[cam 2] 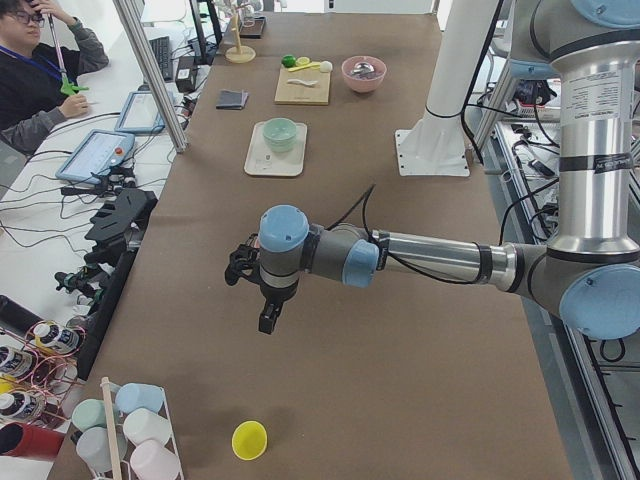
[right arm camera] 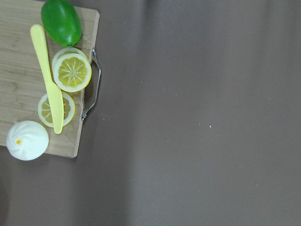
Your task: Stack pink bowl on green and place spoon
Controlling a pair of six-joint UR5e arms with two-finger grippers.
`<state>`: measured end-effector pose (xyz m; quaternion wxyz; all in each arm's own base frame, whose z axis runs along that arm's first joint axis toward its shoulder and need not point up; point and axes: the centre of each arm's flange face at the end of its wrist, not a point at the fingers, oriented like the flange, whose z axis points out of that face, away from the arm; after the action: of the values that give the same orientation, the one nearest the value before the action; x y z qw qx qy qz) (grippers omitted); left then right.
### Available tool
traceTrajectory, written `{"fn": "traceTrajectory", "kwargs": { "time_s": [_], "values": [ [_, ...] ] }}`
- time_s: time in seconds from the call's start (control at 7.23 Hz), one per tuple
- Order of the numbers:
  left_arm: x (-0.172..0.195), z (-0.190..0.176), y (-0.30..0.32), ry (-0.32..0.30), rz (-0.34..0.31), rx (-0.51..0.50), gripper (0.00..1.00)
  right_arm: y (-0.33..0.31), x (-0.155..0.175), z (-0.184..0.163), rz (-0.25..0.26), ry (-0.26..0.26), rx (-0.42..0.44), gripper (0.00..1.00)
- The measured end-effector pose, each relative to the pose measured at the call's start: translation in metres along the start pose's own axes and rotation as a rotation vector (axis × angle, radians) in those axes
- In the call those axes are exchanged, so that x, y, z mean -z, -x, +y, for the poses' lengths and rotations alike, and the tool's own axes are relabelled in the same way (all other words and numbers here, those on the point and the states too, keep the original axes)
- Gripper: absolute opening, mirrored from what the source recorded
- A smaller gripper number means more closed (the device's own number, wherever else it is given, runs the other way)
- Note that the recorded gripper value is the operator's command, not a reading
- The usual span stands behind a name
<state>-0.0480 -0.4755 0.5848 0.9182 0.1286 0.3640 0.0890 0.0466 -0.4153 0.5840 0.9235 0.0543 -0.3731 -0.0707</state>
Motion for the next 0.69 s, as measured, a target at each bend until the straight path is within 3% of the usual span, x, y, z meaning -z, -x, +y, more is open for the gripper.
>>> {"fn": "traceTrajectory", "kwargs": {
  "time_s": [0.41,0.69],
  "values": [
    [0.014,-0.038,-0.008,-0.166,-0.033,-0.146,0.99,0.021,0.025,-0.037,0.014,-0.179,0.169,1.0],
    [0.001,-0.054,0.004,-0.183,-0.033,-0.143,0.99,0.016,0.02,-0.038,0.018,-0.211,0.215,1.0]
  ]
}}
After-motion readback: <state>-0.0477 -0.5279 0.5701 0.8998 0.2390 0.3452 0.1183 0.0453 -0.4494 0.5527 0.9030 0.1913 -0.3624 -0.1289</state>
